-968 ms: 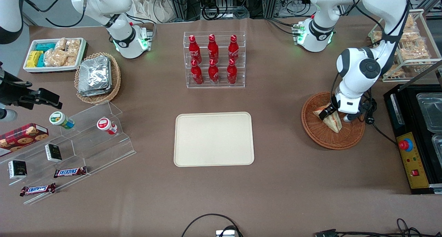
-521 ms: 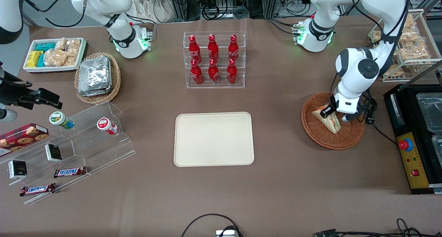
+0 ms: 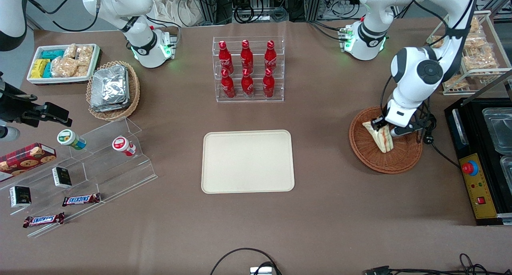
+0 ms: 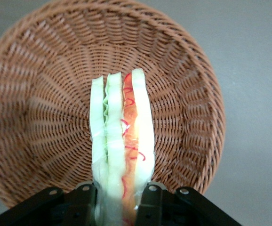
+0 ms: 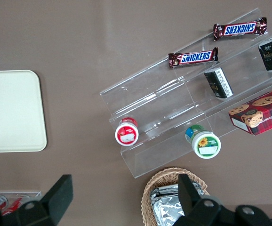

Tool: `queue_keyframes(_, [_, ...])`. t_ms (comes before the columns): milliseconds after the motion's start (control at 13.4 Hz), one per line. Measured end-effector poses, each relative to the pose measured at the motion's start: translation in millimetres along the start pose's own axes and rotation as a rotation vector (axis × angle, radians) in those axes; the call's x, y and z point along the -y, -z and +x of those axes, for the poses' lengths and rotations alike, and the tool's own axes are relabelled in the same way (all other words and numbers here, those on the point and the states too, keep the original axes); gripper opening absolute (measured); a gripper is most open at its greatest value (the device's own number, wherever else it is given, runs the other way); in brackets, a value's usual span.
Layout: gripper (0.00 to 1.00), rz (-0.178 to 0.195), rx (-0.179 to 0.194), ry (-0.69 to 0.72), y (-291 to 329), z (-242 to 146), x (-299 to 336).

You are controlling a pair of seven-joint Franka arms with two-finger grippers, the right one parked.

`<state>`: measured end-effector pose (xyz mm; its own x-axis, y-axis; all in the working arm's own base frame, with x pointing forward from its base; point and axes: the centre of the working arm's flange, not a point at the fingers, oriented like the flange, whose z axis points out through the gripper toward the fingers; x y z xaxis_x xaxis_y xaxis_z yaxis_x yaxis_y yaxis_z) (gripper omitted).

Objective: Place sandwich from basket to tray
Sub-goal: 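Lift the sandwich up out of the basket with the left gripper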

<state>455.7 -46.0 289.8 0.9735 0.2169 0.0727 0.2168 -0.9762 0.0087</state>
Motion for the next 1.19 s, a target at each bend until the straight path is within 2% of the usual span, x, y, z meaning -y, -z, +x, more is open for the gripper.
queue_keyframes(298, [0.25,0.009,0.0,-0.216,39,8,-2])
queue_keyframes(670, [0.25,0.017,0.007,-0.447,109,40,-34])
queue_keyframes(894, [0.25,0.018,0.005,-0.508,149,49,-73])
queue_keyframes(1191, [0.25,0.0,0.0,-0.495,155,54,-121])
